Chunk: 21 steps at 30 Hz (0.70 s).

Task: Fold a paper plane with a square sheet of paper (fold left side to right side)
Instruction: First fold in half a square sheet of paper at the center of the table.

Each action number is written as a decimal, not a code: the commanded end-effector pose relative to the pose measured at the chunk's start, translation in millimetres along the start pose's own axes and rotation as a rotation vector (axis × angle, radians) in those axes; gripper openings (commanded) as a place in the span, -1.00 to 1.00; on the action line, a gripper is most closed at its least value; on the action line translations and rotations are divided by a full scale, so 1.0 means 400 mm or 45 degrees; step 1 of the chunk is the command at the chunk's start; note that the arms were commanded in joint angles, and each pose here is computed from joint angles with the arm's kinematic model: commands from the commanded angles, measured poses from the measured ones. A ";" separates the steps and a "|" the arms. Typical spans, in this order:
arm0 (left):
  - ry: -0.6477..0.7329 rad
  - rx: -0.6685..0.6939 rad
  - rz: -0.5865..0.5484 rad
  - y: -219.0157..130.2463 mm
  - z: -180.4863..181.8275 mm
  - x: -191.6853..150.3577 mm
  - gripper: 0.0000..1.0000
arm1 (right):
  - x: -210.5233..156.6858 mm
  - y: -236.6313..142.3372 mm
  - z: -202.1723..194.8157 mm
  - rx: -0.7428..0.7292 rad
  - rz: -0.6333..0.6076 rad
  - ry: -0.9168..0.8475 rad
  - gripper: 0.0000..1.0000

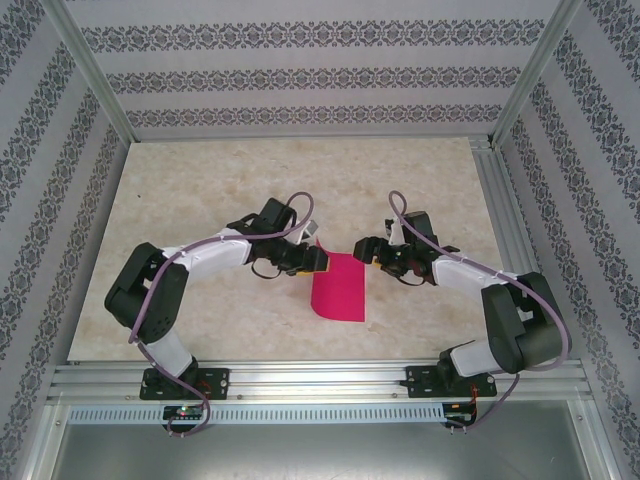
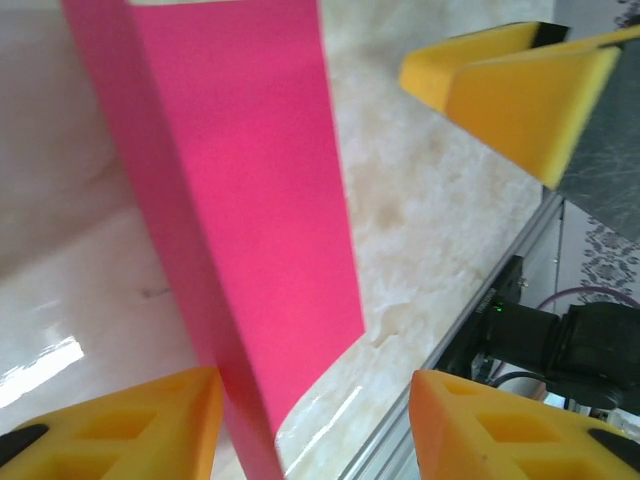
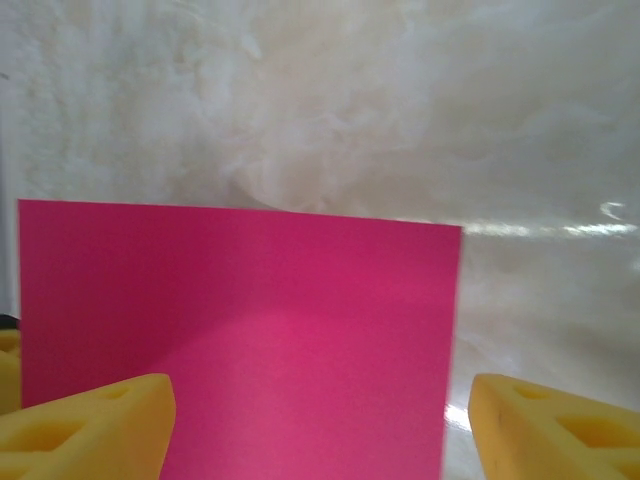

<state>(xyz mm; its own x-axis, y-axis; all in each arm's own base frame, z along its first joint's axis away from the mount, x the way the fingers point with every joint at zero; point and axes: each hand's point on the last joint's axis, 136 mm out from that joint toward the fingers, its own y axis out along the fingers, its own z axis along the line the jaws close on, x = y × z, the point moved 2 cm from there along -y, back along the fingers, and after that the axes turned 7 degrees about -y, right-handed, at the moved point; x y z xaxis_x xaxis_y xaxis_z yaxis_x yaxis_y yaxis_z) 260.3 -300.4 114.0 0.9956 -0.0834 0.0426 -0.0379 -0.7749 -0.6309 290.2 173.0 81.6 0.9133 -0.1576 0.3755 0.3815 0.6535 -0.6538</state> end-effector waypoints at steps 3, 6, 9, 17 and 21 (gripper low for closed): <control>0.097 -0.105 -0.003 0.022 -0.082 0.020 0.11 | 0.038 0.006 0.066 0.207 -0.070 0.089 0.47; 0.111 -0.106 -0.004 0.027 -0.091 0.024 0.12 | 0.040 0.009 0.075 0.243 -0.060 0.119 0.42; 0.113 -0.106 0.013 0.041 -0.093 0.023 0.12 | 0.043 0.014 0.089 0.284 -0.063 0.134 0.39; 0.111 -0.095 0.038 0.072 -0.088 0.024 0.13 | 0.046 0.027 0.119 0.349 -0.053 0.136 0.34; 0.115 -0.095 0.042 0.076 -0.090 0.023 0.13 | 0.039 0.043 0.116 0.342 -0.022 0.150 0.27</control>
<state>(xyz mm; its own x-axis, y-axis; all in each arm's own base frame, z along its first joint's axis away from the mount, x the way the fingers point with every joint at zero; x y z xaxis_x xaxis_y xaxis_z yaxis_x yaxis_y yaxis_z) 260.9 -334.9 109.7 0.9875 -0.1495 0.0508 -0.0886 -0.7908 -0.6056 302.8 208.6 103.3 0.9196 -0.2563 0.2977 0.3747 0.8001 -0.4685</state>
